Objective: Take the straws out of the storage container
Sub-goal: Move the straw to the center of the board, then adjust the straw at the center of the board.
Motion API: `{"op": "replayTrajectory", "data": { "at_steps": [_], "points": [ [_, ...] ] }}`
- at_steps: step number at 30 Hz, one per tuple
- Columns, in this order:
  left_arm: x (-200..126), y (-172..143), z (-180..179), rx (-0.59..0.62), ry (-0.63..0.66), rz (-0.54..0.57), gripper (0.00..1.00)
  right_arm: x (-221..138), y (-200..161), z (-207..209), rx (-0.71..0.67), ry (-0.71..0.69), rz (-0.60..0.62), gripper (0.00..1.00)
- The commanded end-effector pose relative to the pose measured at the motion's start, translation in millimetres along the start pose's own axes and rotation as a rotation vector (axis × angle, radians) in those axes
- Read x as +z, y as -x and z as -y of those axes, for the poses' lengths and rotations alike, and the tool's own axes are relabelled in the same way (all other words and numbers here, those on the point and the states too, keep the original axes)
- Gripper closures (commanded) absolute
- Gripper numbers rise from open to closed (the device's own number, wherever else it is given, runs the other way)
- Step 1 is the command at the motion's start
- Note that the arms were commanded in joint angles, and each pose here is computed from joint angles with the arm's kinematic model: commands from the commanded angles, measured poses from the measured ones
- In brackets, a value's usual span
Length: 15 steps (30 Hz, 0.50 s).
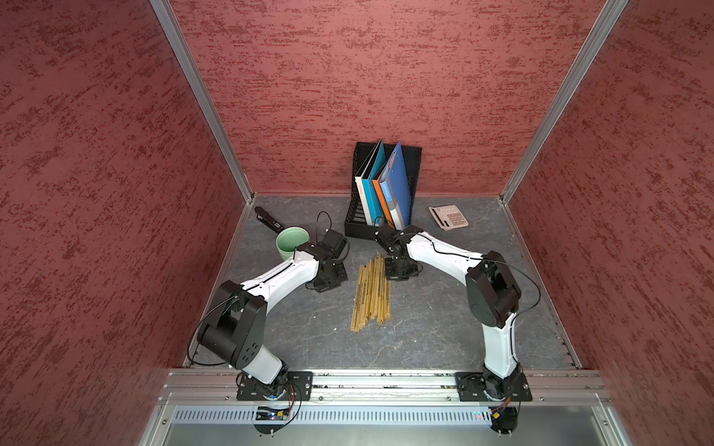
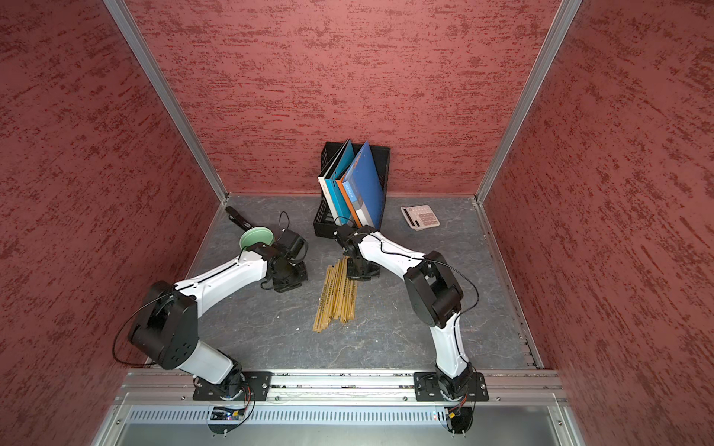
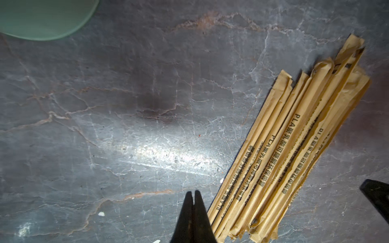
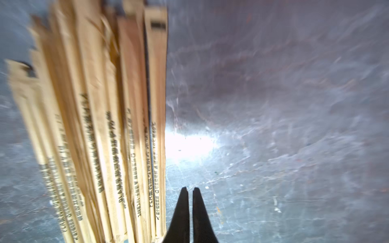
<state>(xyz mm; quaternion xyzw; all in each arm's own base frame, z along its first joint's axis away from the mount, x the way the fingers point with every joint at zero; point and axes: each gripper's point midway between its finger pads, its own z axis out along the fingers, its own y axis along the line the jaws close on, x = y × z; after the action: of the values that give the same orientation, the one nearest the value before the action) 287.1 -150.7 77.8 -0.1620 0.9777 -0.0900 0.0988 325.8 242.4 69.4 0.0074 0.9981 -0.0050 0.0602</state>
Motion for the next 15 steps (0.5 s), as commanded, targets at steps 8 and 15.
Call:
{"op": "replayTrajectory", "data": {
  "at_steps": [8,15],
  "points": [
    [-21,12,1,0.009,-0.081,0.047,1.0,-14,79,-29,-0.167,0.068,0.153,1.0],
    [-24,14,-5,-0.011,-0.111,0.064,1.0,1,98,-38,-0.217,0.095,0.151,1.0]
  ]
}}
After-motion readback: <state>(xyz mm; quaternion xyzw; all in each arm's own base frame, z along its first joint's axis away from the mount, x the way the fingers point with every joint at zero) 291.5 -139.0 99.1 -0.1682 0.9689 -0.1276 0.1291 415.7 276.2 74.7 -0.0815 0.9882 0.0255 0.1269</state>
